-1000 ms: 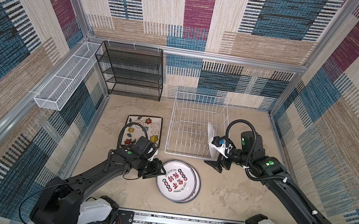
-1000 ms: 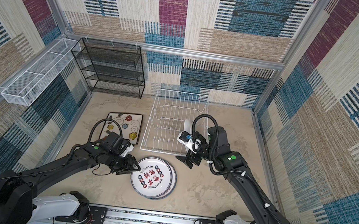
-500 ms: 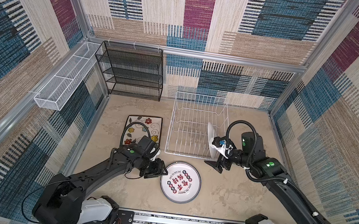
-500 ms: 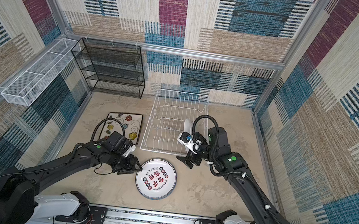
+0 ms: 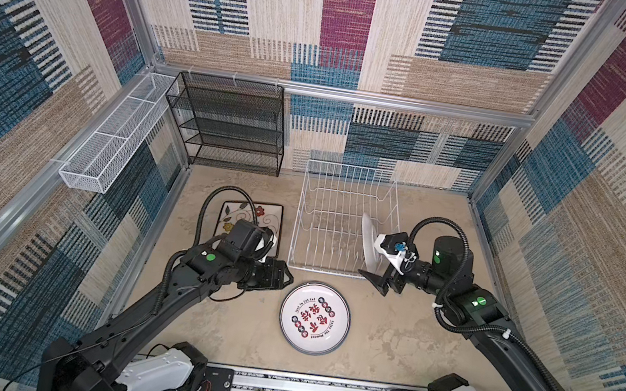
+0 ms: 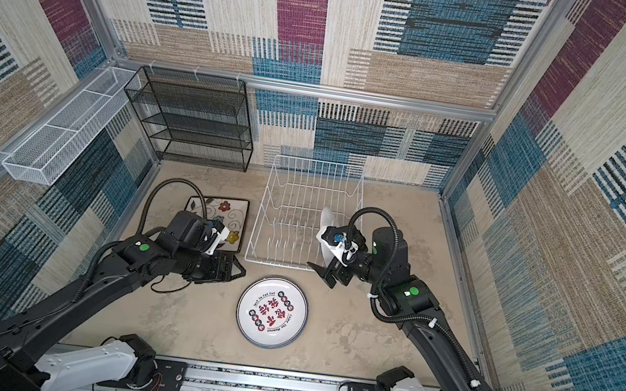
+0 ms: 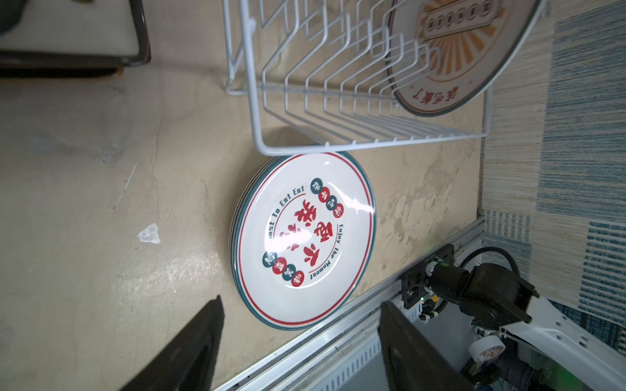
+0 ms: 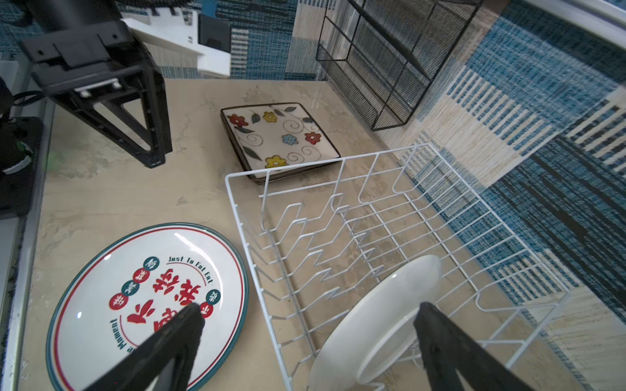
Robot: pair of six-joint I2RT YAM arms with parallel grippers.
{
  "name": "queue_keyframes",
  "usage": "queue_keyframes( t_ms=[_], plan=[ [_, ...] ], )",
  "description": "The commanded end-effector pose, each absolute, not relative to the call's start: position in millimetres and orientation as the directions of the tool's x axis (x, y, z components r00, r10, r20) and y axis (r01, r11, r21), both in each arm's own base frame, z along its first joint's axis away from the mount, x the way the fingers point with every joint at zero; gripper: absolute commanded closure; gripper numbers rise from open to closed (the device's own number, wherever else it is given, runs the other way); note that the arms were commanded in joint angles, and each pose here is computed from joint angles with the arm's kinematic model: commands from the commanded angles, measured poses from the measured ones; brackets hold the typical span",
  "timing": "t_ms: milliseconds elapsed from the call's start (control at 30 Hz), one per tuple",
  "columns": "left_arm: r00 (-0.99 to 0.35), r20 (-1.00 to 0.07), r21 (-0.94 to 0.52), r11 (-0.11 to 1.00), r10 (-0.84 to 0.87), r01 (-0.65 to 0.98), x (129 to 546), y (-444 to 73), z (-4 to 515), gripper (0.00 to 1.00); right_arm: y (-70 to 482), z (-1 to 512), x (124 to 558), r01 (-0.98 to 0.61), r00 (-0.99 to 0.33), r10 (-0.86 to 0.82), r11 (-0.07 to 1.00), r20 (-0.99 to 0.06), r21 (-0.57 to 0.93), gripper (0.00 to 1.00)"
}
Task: Unload the plates from the dish rack
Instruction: 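Move the left gripper back to the dish rack beside the white plates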
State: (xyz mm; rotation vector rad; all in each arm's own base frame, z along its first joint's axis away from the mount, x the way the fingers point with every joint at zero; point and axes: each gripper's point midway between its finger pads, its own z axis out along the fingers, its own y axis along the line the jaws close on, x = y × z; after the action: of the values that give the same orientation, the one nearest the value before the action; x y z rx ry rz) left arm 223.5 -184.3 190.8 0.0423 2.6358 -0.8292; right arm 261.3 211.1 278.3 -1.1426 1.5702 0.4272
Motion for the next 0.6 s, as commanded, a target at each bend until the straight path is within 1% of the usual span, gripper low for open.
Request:
queue_keyframes(
  t_ms=[0,200,300,467,567],
  plan=[
    [-0.89,-0.45,-0.493,0.85,-0.069,0.184,230.8,-175.1,215.1,0.21,204.0,309.6,279.4,-0.753,0.072,-0.355,0.594,-0.932,-0.284,0.0],
    [-0.832,-0.55,-0.483,0.839,-0.068,0.251,248.8,-181.6,263.4,0.18,191.0,315.4,296.5,-0.682,-0.033,-0.325,0.699,-0.945,-0.217,0.0],
    [-0.801,-0.596,-0.458,0.841,-0.051,0.287,259.4,-188.2,282.4,0.18,188.8,313.6,300.7,-0.667,-0.078,-0.314,0.722,-0.946,-0.185,0.0],
    [-0.771,-0.636,-0.421,0.848,-0.023,0.322,279.2,-206.6,296.6,0.16,181.8,306.4,309.8,-0.624,-0.155,-0.305,0.767,-0.94,-0.145,0.0],
    [-0.756,-0.653,-0.428,0.839,-0.031,0.336,293.2,-222.3,297.9,0.16,172.2,300.3,317.4,-0.573,-0.201,-0.289,0.81,-0.936,-0.127,0.0]
  ],
)
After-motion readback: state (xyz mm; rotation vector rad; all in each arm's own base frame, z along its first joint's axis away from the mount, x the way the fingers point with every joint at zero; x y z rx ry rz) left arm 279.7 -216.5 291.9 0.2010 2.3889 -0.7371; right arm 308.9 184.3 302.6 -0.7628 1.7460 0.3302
